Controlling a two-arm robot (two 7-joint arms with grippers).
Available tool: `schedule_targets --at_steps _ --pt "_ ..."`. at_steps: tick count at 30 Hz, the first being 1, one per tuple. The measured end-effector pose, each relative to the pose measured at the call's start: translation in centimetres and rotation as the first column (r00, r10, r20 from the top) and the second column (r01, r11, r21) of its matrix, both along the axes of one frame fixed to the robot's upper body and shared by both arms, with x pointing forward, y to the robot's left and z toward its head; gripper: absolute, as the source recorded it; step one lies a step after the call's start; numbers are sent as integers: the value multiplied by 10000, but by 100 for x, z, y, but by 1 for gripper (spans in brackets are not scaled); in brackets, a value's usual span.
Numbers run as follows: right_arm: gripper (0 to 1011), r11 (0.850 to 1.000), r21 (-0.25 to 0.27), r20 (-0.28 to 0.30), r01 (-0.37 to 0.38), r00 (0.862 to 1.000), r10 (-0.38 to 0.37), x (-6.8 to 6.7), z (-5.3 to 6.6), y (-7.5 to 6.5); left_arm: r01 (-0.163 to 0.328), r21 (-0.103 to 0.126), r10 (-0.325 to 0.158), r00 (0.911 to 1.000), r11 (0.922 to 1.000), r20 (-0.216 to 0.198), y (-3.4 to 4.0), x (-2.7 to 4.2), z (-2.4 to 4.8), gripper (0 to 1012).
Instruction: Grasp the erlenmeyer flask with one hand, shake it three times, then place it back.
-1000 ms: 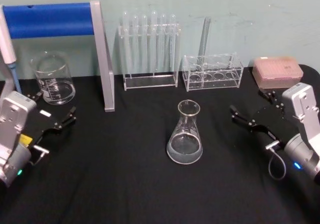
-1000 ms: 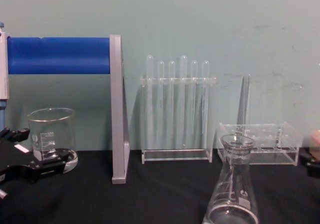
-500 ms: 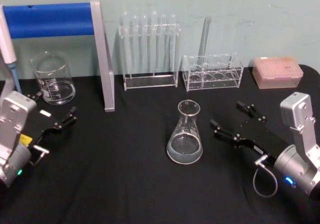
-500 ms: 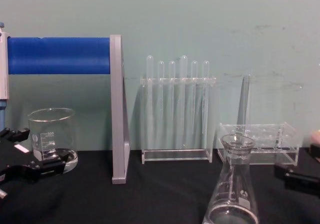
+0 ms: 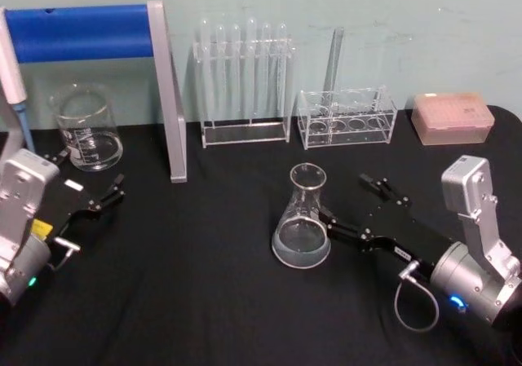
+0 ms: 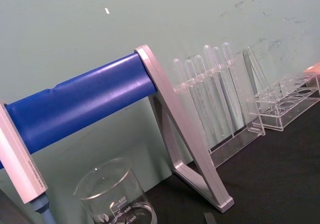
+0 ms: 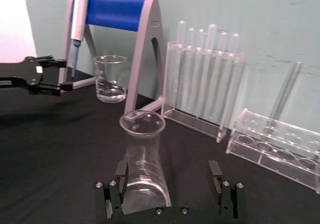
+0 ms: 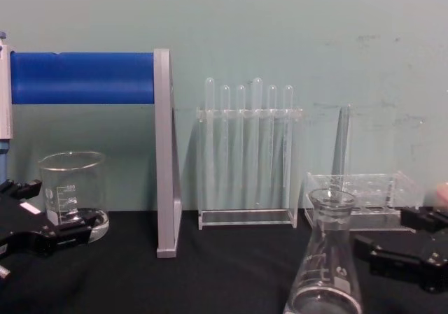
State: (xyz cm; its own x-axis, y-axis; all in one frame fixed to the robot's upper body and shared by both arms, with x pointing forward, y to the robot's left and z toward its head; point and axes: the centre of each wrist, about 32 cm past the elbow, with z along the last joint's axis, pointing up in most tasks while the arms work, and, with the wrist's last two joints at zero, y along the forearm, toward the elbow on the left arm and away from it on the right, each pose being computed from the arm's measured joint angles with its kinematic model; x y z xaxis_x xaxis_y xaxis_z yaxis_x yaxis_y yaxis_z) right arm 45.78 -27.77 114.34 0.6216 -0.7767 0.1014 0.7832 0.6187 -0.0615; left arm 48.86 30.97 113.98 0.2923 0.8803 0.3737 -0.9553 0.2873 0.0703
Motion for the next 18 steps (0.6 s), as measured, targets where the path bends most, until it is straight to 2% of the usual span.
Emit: schedule_targets --at_steps 18 --pt "1000 9964 225 9 -818 9967 818 159 26 168 0 0 0 10000 10000 0 0 0 0 1001"
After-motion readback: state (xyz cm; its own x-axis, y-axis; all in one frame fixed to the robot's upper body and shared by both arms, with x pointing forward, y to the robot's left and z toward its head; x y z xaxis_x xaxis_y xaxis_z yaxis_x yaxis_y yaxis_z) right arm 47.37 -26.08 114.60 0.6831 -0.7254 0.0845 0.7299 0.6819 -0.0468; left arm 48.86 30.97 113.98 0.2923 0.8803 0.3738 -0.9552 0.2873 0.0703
